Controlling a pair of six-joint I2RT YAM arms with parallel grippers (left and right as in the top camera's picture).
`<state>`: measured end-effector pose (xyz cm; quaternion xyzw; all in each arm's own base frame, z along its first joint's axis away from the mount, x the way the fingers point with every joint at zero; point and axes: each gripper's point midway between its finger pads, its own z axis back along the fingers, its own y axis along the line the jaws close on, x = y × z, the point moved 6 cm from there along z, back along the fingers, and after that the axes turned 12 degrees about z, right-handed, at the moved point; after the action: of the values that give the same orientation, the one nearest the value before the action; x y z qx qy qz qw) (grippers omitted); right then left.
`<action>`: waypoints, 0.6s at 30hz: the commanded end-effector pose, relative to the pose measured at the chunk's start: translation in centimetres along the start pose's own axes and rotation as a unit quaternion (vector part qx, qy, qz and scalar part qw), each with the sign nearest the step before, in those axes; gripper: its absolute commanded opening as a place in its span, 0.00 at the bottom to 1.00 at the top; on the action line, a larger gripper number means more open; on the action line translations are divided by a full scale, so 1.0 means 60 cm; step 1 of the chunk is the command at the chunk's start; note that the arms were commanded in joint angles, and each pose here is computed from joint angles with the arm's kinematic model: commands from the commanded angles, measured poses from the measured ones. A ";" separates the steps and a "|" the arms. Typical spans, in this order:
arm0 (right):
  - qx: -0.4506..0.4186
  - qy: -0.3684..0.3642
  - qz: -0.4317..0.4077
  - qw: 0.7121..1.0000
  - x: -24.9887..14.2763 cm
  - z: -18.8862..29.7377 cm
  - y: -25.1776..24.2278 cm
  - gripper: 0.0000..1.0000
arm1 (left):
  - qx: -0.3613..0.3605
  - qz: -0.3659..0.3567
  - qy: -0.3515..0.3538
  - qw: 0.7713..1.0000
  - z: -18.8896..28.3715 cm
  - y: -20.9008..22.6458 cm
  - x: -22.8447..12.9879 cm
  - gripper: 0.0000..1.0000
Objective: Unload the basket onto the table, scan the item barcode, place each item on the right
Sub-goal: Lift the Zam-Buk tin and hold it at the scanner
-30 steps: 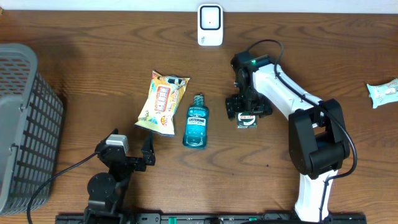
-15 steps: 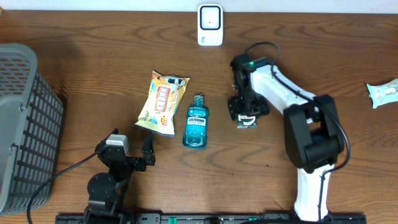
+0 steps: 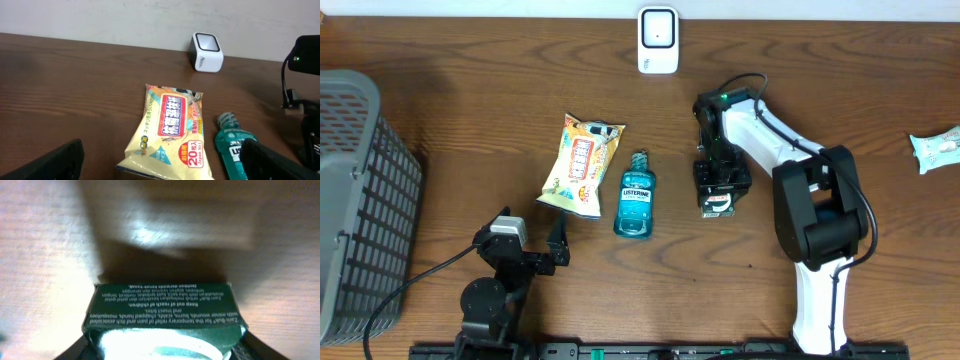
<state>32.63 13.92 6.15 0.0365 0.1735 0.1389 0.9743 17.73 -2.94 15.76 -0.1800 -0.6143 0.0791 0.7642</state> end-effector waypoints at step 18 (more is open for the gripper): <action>0.270 0.131 -0.071 0.951 -0.069 0.099 0.095 0.37 | 0.007 -0.004 0.019 1.000 -0.003 0.007 -0.017 0.98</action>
<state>29.35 17.43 13.16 0.2421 0.3313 0.0298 0.9115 17.73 -2.94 15.76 -0.1800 -0.6143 0.0791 0.7642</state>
